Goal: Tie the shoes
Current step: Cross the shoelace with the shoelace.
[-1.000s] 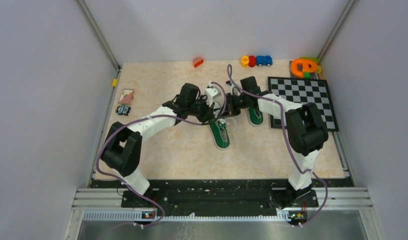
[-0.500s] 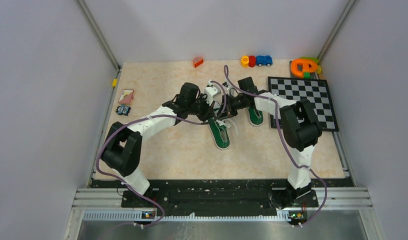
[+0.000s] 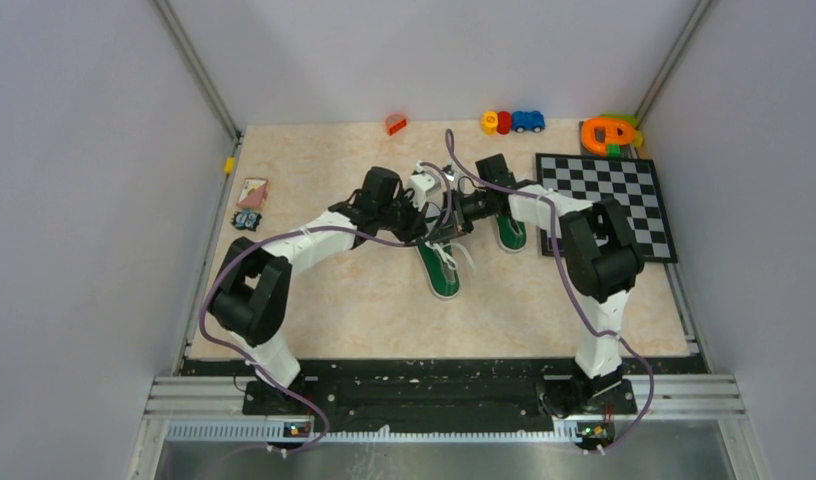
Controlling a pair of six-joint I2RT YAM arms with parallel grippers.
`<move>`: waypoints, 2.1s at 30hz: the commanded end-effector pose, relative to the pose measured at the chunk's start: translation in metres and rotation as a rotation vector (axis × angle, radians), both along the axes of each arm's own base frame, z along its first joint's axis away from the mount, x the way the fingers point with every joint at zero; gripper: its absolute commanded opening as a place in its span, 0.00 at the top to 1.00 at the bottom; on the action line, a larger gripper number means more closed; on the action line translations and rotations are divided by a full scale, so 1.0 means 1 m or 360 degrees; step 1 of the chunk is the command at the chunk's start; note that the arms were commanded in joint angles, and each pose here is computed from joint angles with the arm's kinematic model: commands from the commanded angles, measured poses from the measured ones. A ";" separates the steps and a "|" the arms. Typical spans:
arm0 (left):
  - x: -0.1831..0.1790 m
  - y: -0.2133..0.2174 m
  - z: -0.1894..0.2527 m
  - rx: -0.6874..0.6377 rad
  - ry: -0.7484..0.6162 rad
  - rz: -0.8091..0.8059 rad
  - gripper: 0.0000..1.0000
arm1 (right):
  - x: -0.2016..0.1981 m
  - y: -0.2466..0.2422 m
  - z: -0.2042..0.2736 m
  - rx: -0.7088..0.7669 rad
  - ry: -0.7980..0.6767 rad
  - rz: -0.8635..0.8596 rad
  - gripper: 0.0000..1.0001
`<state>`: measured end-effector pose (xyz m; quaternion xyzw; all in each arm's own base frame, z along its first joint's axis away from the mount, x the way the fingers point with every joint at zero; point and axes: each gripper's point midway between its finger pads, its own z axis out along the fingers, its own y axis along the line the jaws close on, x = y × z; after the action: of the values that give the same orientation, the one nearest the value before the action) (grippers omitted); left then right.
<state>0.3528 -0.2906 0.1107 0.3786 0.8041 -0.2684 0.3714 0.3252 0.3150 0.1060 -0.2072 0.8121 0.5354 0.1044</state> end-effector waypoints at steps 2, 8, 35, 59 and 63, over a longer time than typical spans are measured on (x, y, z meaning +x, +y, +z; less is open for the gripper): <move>0.013 -0.011 0.025 -0.0118 -0.0078 0.0007 1.00 | 0.003 -0.002 0.003 0.0071 -0.0055 0.0040 1.00; 0.005 -0.011 0.036 -0.0166 -0.0073 0.0003 1.00 | 0.010 -0.006 -0.004 0.0038 -0.0047 -0.0011 1.00; 0.020 -0.008 0.041 -0.0146 -0.0057 0.0126 0.99 | -0.004 -0.006 -0.003 0.0119 -0.0015 0.0057 1.00; 0.013 0.003 0.052 -0.0230 0.0143 0.0301 0.61 | 0.005 -0.003 0.023 0.0279 -0.0049 0.0045 1.00; 0.009 0.016 0.057 -0.0265 0.0222 0.0457 0.57 | 0.005 -0.003 0.022 0.0290 -0.0032 0.0050 1.00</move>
<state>0.3624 -0.2833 0.1310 0.2673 0.8478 -0.2871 0.3568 0.3257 0.3132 0.1055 -0.1947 0.7787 0.5888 0.0949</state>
